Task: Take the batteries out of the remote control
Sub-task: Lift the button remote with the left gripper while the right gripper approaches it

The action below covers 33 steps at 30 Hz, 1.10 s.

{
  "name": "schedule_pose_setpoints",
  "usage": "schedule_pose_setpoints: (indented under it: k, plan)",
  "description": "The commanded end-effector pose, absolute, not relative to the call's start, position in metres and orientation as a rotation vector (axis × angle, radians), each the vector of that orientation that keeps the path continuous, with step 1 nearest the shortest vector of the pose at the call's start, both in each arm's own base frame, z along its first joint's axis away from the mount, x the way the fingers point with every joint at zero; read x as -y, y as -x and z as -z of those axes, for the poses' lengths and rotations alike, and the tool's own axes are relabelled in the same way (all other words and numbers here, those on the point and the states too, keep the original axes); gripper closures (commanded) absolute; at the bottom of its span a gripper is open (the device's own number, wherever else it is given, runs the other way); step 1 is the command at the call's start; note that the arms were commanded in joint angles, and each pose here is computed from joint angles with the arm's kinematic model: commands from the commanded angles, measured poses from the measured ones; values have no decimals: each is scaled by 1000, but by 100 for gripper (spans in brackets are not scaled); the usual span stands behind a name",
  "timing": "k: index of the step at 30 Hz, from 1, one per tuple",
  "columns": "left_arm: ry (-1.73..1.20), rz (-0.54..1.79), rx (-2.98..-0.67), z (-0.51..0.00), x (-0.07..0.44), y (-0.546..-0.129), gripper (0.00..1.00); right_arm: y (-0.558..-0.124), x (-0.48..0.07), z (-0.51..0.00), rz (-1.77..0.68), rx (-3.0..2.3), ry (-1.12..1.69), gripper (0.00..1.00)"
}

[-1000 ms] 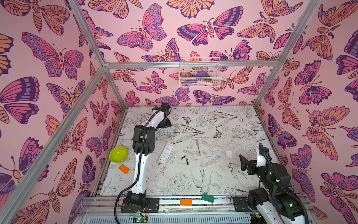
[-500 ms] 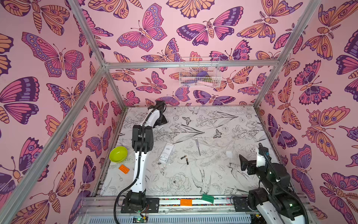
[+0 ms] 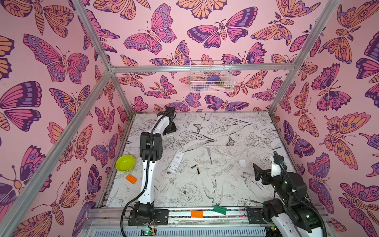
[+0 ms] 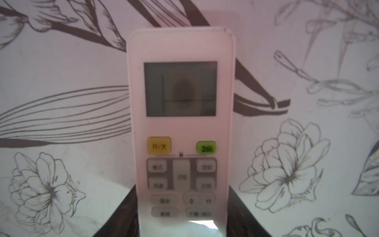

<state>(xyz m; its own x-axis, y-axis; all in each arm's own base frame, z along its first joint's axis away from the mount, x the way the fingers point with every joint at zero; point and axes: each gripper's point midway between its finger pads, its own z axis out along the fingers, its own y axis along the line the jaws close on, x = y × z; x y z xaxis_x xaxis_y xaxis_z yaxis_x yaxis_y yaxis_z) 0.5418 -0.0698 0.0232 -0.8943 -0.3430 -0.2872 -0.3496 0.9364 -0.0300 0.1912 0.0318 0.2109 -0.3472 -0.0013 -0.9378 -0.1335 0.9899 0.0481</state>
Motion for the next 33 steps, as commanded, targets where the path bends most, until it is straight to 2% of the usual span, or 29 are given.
schedule_pose_setpoints:
  k: [1,3,6,9,14,20,26,29,33]
  plan:
    - [355,100,-2828,-56,105,-527,66,-190,-34,-222,-145,-1899,112,1]
    - [295,137,-2803,-72,118,-525,70,-191,-38,-221,-163,-1907,140,1]
    - [173,189,-2763,-96,138,-520,81,-190,-49,-222,-183,-1909,231,1]
    - [36,271,-2741,-117,159,-511,88,-187,-62,-228,-211,-1869,351,1]
    - [-202,277,-2679,-142,179,-486,90,-188,-83,-235,-251,-1788,523,7]
    - [-450,572,-2597,-178,208,-439,96,-200,-101,-262,-242,-1651,650,9]
    - [-677,807,-2478,-201,225,-377,98,-211,-129,-279,-304,-1525,801,11]
    - [-824,814,-2416,-202,226,-345,99,-211,-149,-278,-286,-1468,945,12]
    - [-1009,756,-2309,-199,225,-309,99,-216,-174,-271,-130,-1360,1129,11]
